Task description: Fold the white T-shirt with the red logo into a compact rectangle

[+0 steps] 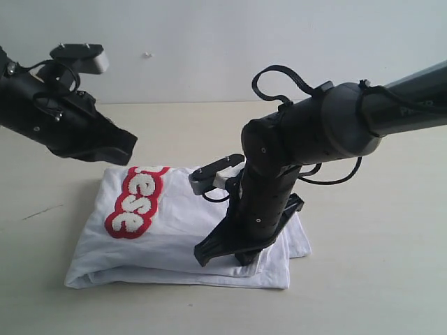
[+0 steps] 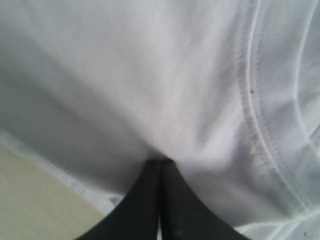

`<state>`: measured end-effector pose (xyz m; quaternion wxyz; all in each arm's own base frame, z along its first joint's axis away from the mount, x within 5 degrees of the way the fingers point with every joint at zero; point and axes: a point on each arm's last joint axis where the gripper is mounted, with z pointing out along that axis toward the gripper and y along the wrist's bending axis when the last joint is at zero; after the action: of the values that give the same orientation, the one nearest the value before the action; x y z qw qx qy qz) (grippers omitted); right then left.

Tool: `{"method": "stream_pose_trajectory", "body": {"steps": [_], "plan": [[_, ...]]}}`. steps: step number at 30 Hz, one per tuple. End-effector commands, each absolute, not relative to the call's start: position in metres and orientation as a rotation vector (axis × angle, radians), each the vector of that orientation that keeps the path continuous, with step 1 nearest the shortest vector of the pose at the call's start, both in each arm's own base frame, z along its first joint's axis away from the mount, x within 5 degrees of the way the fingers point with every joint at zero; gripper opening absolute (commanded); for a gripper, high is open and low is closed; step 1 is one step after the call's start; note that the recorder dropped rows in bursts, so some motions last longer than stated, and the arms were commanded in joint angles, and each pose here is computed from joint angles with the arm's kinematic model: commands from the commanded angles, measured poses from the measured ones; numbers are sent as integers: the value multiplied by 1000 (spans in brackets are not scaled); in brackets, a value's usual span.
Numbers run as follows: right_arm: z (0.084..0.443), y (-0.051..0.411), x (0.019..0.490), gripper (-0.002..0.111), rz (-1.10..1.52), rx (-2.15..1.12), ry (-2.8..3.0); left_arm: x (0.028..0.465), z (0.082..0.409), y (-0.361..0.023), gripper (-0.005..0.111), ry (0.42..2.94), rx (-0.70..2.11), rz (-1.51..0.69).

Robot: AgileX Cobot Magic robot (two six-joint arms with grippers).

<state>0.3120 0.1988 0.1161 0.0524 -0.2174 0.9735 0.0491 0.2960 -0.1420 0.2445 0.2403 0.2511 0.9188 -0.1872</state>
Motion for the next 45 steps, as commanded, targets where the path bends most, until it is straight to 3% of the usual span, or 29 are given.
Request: {"method": "stream_pose_trajectory", "body": {"steps": [1,8,20,33,45], "plan": [[102,199,314,0,120,-714,2958,290,277,-130,0,2385,629,-459],[103,206,323,0,115,-724,2977,279,291,-117,0,2336,545,-448],[217,199,307,0,293,-662,2611,271,308,-113,0,2256,515,-445],[317,139,216,0,441,-485,2094,206,369,-87,0,1906,385,-439],[396,53,88,0,495,-358,1522,114,403,-47,0,1488,245,-403]]}}
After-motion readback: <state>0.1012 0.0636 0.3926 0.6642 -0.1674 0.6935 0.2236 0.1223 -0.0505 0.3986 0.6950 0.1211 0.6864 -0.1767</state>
